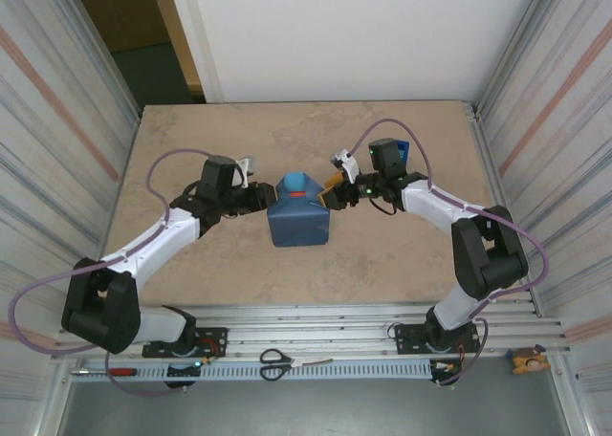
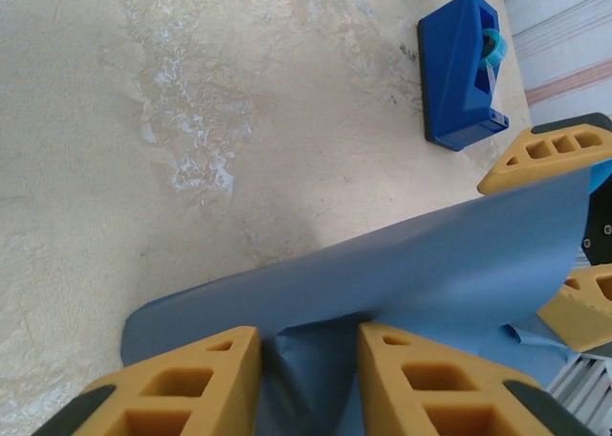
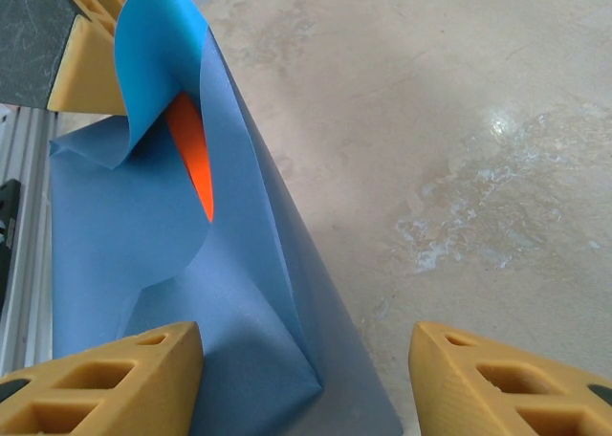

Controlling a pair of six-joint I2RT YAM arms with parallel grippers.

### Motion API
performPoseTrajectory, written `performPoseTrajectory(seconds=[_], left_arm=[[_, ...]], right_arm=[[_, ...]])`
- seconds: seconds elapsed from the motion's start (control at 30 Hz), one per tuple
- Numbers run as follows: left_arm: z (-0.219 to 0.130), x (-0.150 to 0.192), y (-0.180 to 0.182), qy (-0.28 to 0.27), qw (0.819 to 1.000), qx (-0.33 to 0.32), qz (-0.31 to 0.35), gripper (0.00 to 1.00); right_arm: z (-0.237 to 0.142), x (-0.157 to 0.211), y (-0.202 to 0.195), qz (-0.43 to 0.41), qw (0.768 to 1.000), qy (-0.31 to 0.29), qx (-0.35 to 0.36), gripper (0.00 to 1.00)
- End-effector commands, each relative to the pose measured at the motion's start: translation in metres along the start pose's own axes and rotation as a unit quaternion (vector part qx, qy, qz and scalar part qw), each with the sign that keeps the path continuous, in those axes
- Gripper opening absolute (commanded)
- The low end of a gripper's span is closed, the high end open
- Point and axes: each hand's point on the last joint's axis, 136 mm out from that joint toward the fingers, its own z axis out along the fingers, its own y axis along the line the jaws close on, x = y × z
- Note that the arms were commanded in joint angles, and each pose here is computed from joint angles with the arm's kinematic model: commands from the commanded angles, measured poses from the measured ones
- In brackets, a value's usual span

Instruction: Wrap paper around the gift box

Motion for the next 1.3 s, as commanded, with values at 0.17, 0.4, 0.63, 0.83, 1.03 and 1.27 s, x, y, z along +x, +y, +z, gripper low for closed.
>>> performPoseTrajectory(seconds=[0.17, 0.4, 0.63, 0.83, 1.03, 1.27], left_arm=[[0.013, 0.049, 0.017, 0.092, 0.994, -0.011, 0.051, 0.34], [0.016, 0.055, 0.025, 0.115, 0.99, -0.036, 0.077, 0.35], [0.02, 0.061, 0.026, 0.126, 0.987, -0.048, 0.089, 0.35], [0.018, 0.059, 0.024, 0.12, 0.987, -0.048, 0.092, 0.35], [0.018, 0.058, 0.021, 0.118, 0.987, -0.045, 0.095, 0.35], [0.018, 0.057, 0.019, 0.117, 0.987, -0.044, 0.096, 0.34]], right_arm=[[0.007, -0.004, 0.012, 0.02, 1.0, 0.021, -0.006, 0.62], [-0.001, -0.054, 0.016, -0.045, 0.998, 0.02, 0.028, 0.69], [0.026, -0.071, 0.026, -0.119, 0.989, 0.088, 0.019, 0.77], [0.041, -0.068, 0.028, -0.124, 0.98, 0.154, -0.018, 0.74], [0.045, -0.073, 0.034, -0.115, 0.974, 0.189, -0.05, 0.68], [0.049, -0.061, 0.045, -0.094, 0.959, 0.251, -0.094, 0.62]])
